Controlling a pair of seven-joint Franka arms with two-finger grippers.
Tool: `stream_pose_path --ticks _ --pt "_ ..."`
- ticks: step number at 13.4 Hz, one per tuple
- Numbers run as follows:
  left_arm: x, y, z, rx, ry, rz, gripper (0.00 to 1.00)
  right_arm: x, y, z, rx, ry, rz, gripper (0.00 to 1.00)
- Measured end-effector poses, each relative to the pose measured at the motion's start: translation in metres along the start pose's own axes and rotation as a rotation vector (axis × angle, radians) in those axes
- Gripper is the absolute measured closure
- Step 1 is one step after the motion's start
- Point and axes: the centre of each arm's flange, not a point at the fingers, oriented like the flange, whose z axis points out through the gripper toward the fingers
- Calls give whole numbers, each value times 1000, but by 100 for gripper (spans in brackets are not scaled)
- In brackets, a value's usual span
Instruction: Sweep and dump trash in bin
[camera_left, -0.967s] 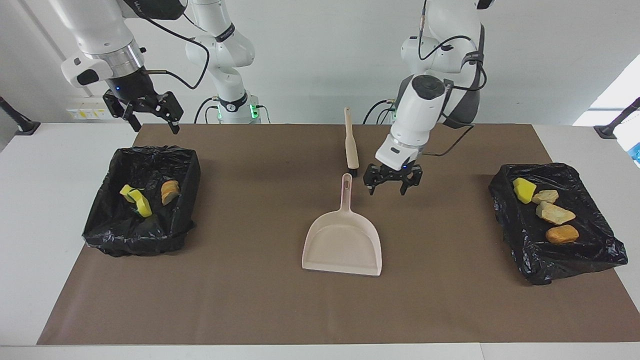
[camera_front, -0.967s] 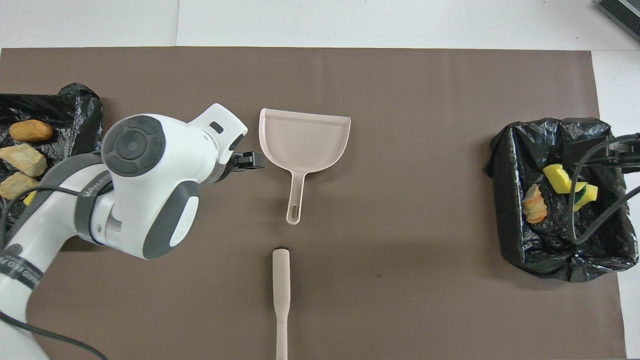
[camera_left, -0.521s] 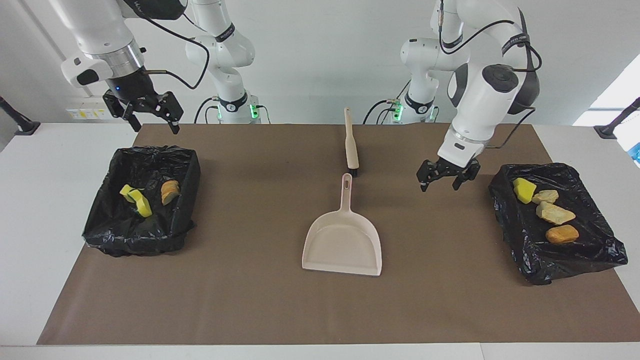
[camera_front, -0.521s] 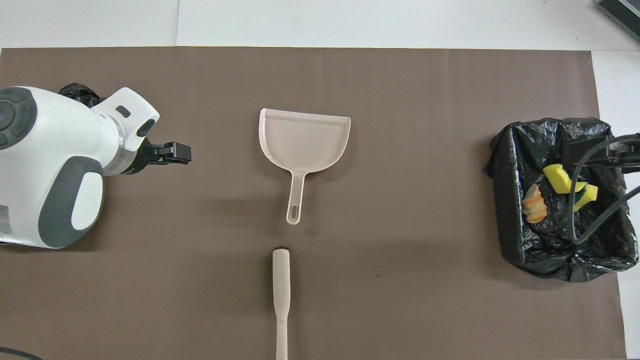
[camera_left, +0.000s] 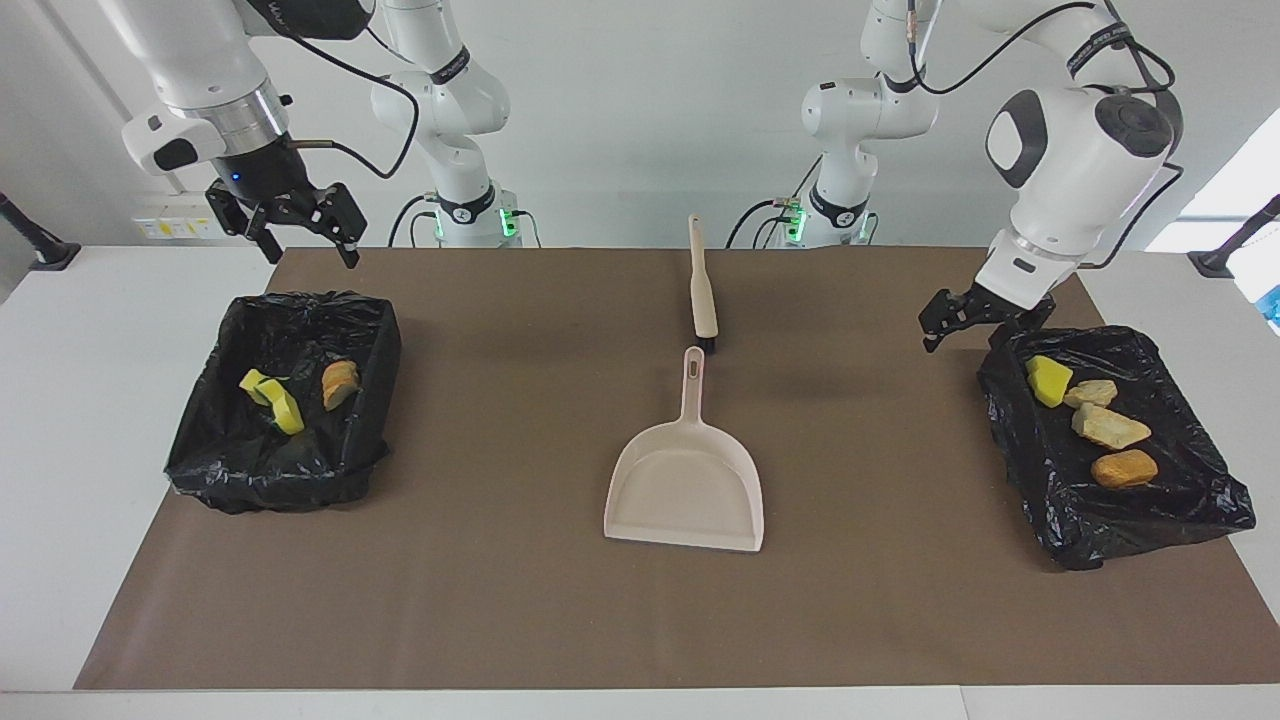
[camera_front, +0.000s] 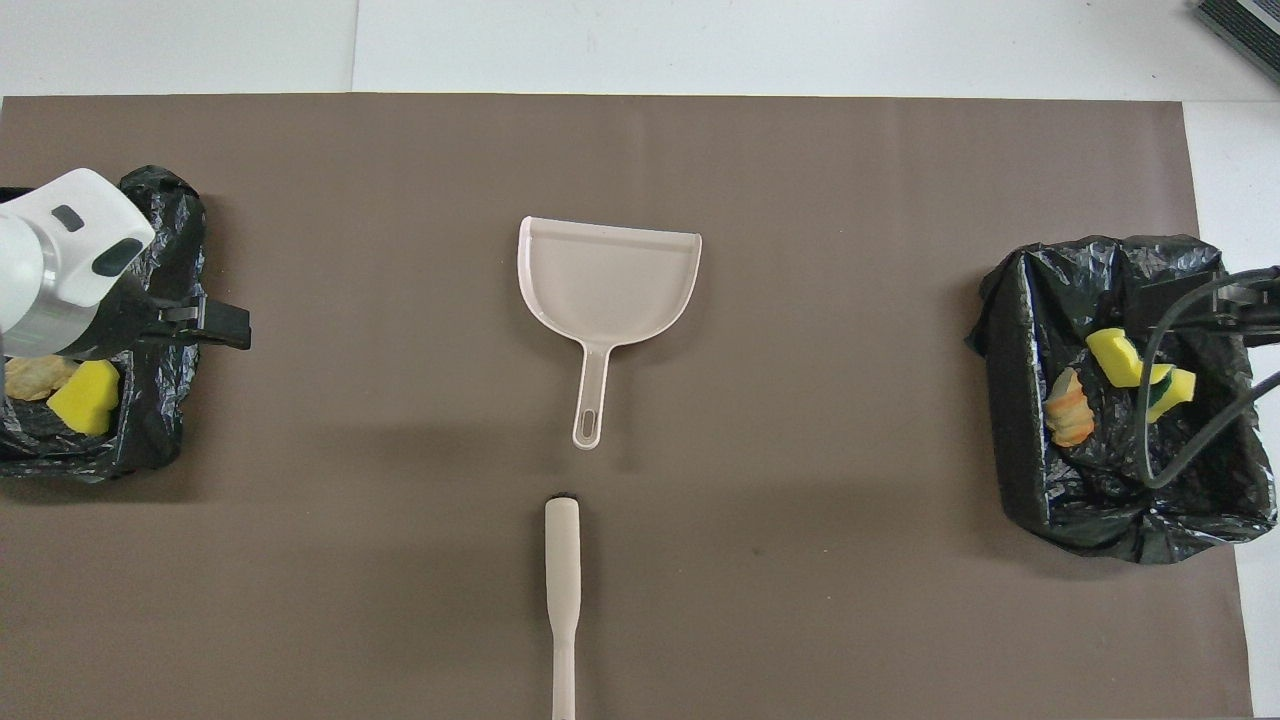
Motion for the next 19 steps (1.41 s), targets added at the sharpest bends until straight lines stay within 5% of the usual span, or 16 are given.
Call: stream_pose_path --ticks 8,19 --pt "-36 3 -105 29 -6 11 0 0 0 0 0 0 0 0" --pt "-49 -13 -113 30 -21 -18 0 0 0 0 0 0 0 0"
